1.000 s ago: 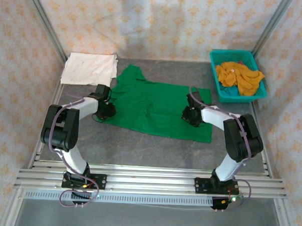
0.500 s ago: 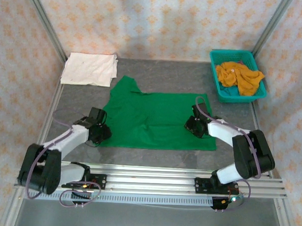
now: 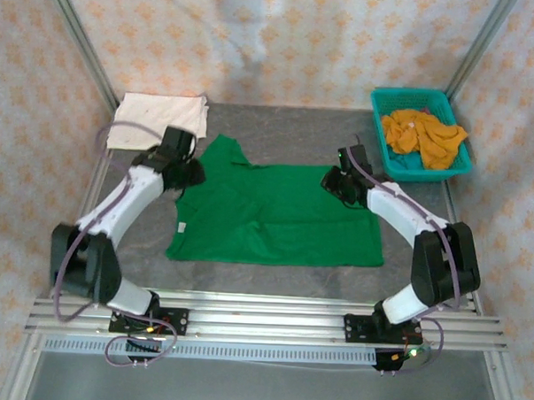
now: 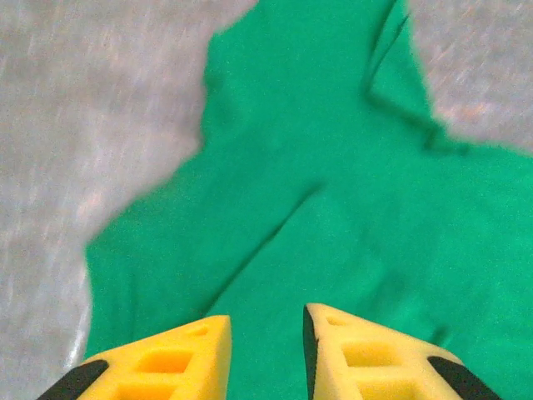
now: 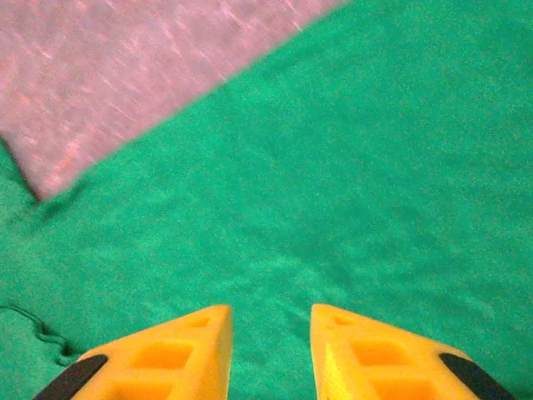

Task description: Fold and stack the t-shirts

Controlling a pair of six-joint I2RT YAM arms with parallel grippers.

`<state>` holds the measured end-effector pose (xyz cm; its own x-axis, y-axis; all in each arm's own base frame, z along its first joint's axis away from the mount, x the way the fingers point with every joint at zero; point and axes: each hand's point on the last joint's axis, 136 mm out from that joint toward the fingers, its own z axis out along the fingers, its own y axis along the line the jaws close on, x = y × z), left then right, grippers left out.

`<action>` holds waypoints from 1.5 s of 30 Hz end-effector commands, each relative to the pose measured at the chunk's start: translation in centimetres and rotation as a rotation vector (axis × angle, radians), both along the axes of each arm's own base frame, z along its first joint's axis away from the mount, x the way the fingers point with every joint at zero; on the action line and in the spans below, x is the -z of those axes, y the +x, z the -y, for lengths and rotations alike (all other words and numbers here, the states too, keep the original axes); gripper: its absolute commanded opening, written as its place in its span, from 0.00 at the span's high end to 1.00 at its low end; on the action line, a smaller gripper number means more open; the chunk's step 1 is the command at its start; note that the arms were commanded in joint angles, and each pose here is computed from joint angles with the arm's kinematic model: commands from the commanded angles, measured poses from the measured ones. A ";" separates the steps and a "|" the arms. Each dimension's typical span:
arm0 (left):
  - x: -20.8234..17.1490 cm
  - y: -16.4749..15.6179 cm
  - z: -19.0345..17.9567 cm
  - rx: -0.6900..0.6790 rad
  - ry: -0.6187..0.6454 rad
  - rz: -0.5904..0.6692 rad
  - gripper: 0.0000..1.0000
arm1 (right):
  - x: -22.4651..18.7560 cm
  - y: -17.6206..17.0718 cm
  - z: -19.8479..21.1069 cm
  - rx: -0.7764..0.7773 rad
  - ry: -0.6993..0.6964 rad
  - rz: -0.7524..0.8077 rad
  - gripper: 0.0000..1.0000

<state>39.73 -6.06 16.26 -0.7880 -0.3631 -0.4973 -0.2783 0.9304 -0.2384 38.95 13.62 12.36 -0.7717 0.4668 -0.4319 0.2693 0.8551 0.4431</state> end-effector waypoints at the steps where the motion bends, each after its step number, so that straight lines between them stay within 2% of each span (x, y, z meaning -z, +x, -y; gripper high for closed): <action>1: -1.1 4.7 0.1 0.099 0.136 -0.007 0.68 | -1.1 1.9 -0.4 -0.025 -0.030 0.036 0.69; 5: 0.4 11.4 0.5 0.126 0.208 -0.060 0.65 | -2.4 2.8 -0.8 -0.037 -0.008 0.085 0.68; 10: 4.6 16.9 1.0 0.152 0.256 -0.143 0.62 | -1.9 1.7 -0.6 -0.048 -0.021 0.067 0.68; 11: 5.2 17.7 1.3 0.154 0.255 -0.137 0.55 | -1.7 1.3 -0.4 -0.052 -0.027 0.058 0.68; 16: 8.0 19.5 1.5 0.142 0.252 -0.120 0.40 | -1.7 -0.5 0.6 -0.039 -0.040 0.055 0.66; 26: 11.2 21.2 1.2 0.125 0.285 -0.101 0.38 | -1.4 -2.2 1.3 -0.036 -0.046 0.061 0.65; 32: 12.8 22.3 1.1 0.117 0.249 -0.089 0.33 | -1.8 -2.3 1.0 -0.052 -0.036 0.068 0.65; 35: 13.5 23.1 2.0 0.136 0.197 -0.065 0.35 | -2.0 -2.4 1.1 -0.053 -0.041 0.076 0.65; 39: 14.6 23.6 2.8 0.133 0.142 -0.056 0.42 | -2.1 -2.5 1.3 -0.054 -0.049 0.076 0.65; 45: 13.9 23.9 2.6 0.122 0.124 -0.040 0.71 | -1.8 -2.5 1.4 -0.050 -0.055 0.072 0.63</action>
